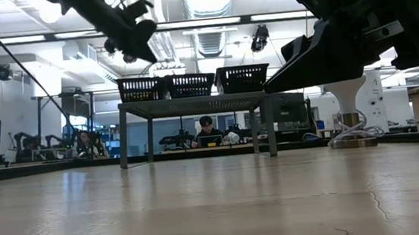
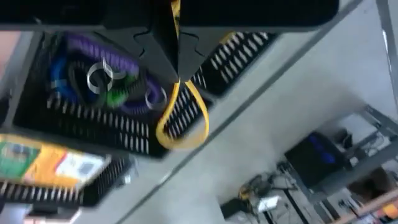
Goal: Pick & Place Office Desk Supplies
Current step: Put the yellow rubberband into the left black bin on the shelf, then return to Home Position
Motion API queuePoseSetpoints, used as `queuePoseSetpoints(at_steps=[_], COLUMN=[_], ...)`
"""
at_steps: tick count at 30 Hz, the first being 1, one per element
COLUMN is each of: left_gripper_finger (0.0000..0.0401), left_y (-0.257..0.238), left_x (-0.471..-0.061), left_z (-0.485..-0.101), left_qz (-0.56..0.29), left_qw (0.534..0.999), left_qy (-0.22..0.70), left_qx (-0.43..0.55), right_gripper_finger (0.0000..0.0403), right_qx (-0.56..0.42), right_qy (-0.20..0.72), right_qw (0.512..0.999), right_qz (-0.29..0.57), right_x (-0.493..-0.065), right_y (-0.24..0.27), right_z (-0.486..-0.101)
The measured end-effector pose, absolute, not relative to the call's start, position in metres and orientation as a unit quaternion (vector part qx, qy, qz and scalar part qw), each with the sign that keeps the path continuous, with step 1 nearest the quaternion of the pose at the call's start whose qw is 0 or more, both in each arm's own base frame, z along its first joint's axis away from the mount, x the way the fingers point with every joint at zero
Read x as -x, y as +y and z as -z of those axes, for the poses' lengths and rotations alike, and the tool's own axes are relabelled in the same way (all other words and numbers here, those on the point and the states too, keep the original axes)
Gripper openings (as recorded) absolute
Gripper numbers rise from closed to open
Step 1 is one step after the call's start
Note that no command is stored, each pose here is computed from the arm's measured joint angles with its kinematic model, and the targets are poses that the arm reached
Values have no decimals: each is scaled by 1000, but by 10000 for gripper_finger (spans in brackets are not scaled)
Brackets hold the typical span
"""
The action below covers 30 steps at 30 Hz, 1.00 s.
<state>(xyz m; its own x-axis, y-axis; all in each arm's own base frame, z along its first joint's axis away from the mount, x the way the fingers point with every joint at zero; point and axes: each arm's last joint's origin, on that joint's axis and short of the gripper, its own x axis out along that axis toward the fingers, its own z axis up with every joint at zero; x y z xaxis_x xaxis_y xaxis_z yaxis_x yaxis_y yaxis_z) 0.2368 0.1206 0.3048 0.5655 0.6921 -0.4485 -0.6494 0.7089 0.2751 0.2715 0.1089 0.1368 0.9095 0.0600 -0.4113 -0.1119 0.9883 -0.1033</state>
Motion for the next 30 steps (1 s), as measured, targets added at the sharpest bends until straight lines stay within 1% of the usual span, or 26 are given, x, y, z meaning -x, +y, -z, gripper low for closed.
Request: queuePoseSetpoints(at_steps=[3, 5, 7, 10, 13, 17, 21, 25, 30], left_gripper_finger=[13, 30, 58, 110, 158, 199, 217, 221, 214], left_y=[119, 118, 116, 114, 111, 107, 102, 97, 81], left_x=[-234, -232, -229, -224, -220, -210, -202, -195, -192], left_z=[-297, -295, -294, -298, -305, -315, -316, -318, -328], left_qz=[-378, -377, -369, -365, -365, -368, -364, -343, -300], left_qw=[878, 874, 875, 873, 867, 861, 859, 861, 890], left_qy=[293, 306, 314, 323, 336, 348, 348, 357, 318], left_qx=[-26, -13, 2, 25, 42, 55, 95, 121, 132], right_gripper_finger=[54, 54, 54, 54, 54, 54, 54, 54, 54], right_qx=[62, 62, 60, 53, 45, 51, 54, 68, 69], right_qy=[208, 208, 209, 211, 214, 234, 218, 193, 142], right_qw=[975, 975, 975, 975, 975, 970, 974, 979, 987], right_qz=[-44, -44, -43, -42, -40, -33, -27, -22, -8], right_x=[-271, -271, -271, -271, -268, -257, -243, -225, -194], right_y=[109, 109, 109, 109, 107, 99, 88, 75, 52], right_z=[-137, -137, -137, -137, -144, -162, -189, -216, -244])
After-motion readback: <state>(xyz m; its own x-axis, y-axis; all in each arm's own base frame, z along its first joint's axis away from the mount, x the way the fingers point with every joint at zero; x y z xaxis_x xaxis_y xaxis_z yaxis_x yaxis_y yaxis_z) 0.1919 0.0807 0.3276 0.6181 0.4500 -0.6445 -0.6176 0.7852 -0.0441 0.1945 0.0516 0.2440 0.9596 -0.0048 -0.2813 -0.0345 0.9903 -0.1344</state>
